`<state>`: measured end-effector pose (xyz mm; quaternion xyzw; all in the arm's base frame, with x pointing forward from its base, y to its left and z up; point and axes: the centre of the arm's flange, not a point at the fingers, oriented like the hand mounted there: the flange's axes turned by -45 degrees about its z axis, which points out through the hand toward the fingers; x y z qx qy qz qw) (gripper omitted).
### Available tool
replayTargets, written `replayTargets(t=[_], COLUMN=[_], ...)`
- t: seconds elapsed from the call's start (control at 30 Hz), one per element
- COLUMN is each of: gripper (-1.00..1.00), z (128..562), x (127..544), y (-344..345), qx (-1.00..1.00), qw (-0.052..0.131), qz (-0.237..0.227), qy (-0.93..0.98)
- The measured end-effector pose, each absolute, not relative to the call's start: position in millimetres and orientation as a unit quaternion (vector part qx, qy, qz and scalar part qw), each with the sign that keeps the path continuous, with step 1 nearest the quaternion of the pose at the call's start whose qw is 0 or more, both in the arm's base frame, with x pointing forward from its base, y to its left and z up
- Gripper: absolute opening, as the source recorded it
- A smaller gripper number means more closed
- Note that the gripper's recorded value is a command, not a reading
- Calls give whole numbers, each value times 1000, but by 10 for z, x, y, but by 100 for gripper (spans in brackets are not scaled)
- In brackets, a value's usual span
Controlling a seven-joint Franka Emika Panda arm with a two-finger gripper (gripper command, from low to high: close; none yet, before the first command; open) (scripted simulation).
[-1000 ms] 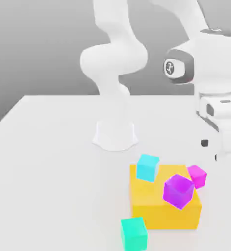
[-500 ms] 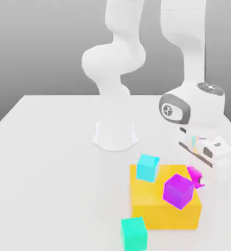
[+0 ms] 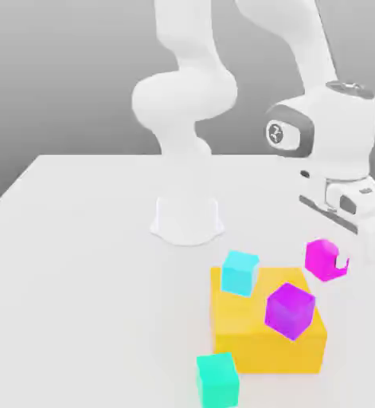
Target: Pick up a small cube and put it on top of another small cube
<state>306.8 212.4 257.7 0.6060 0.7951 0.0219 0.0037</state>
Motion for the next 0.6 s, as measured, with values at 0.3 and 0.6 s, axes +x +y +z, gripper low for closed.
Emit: replayTargets(t=[0.3,0.6], gripper=[-100,100], z=[3334,2754], x=[3277,3229], y=[945,904], qx=[775,785], qw=[-4,-1], qz=[-1,-1], qy=[632,620])
